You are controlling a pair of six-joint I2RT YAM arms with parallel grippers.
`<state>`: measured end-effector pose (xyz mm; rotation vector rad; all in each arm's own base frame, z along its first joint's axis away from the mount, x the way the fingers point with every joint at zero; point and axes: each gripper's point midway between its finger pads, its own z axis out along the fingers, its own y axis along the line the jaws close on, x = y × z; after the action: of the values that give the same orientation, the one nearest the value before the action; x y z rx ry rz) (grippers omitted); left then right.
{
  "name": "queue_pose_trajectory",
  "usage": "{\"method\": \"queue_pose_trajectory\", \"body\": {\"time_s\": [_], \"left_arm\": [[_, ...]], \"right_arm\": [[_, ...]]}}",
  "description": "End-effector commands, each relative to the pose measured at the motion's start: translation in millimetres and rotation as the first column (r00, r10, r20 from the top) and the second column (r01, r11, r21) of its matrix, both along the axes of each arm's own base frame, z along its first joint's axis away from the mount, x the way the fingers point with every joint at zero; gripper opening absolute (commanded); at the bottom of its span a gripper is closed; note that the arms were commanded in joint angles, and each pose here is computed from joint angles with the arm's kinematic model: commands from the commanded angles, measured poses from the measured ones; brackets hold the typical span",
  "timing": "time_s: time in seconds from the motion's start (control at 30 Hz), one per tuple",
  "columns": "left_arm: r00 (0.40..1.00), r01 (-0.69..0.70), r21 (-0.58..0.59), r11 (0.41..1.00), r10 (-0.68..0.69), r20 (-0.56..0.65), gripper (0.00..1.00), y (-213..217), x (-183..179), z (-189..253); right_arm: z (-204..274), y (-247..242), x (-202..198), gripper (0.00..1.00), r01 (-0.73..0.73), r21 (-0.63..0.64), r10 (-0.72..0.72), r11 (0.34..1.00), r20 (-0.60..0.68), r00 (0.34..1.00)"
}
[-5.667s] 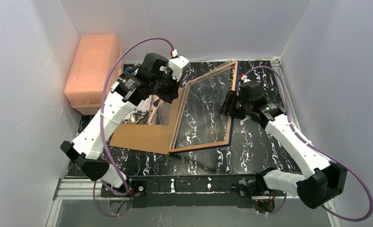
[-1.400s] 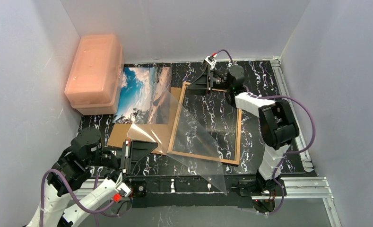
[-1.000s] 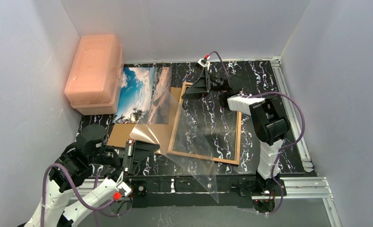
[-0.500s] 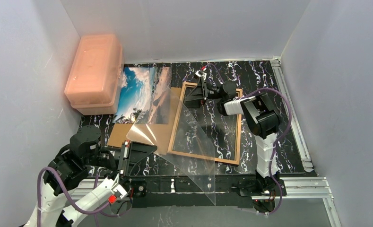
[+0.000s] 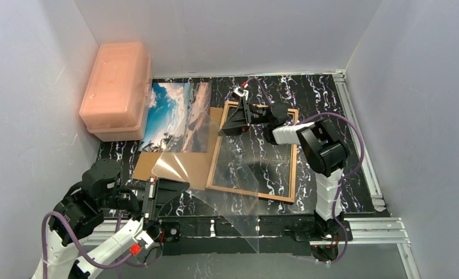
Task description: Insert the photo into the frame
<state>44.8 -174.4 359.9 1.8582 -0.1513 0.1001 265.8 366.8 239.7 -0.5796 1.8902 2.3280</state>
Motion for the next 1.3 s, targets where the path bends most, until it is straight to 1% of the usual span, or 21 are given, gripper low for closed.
{"method": "queue_pose_trajectory", "body": {"time_s": [0.0, 0.2, 0.4, 0.53, 0.67, 0.83, 0.9, 1.1, 1.27], "left_arm": [[0.892, 0.140, 0.004, 0.990, -0.128, 0.434, 0.00, 0, -16, 28], [0.893, 0.125, -0.002, 0.992, -0.112, 0.436, 0.00, 4, -19, 28], [0.876, 0.160, -0.003, 0.987, -0.141, 0.461, 0.00, 3, -25, 34], [0.874, 0.153, 0.000, 0.988, -0.135, 0.466, 0.00, 4, -24, 38], [0.874, 0.139, 0.004, 0.990, -0.125, 0.469, 0.00, 5, -22, 37], [0.880, 0.112, 0.008, 0.994, -0.103, 0.463, 0.00, 7, -18, 36], [0.883, 0.100, 0.011, 0.995, -0.093, 0.460, 0.00, 8, -17, 35], [0.885, 0.096, 0.015, 0.995, -0.092, 0.457, 0.00, 8, -16, 32], [0.887, 0.092, 0.021, 0.996, -0.092, 0.454, 0.00, 7, -13, 31]], "right_arm": [[57, -13, -31, 0.99, -0.037, 0.192, -0.020, 0.981, 0.289, 0.957], [73, -21, -46, 0.99, -0.064, 0.193, -0.003, 0.979, 0.329, 0.944], [78, -19, -37, 0.96, -0.071, 0.193, 0.003, 0.979, 0.335, 0.942], [69, -17, -44, 0.96, -0.090, 0.172, 0.030, 0.981, 0.322, 0.946], [61, -18, -52, 0.94, -0.084, 0.164, 0.032, 0.983, 0.297, 0.954], [65, -29, -67, 0.89, -0.084, 0.164, 0.028, 0.983, 0.317, 0.948], [73, -37, -70, 0.86, -0.071, 0.172, 0.011, 0.982, 0.330, 0.944], [108, -61, -71, 0.85, -0.031, 0.210, -0.051, 0.977, 0.376, 0.925], [118, -72, -80, 0.83, -0.027, 0.210, -0.059, 0.977, 0.390, 0.919]]}}
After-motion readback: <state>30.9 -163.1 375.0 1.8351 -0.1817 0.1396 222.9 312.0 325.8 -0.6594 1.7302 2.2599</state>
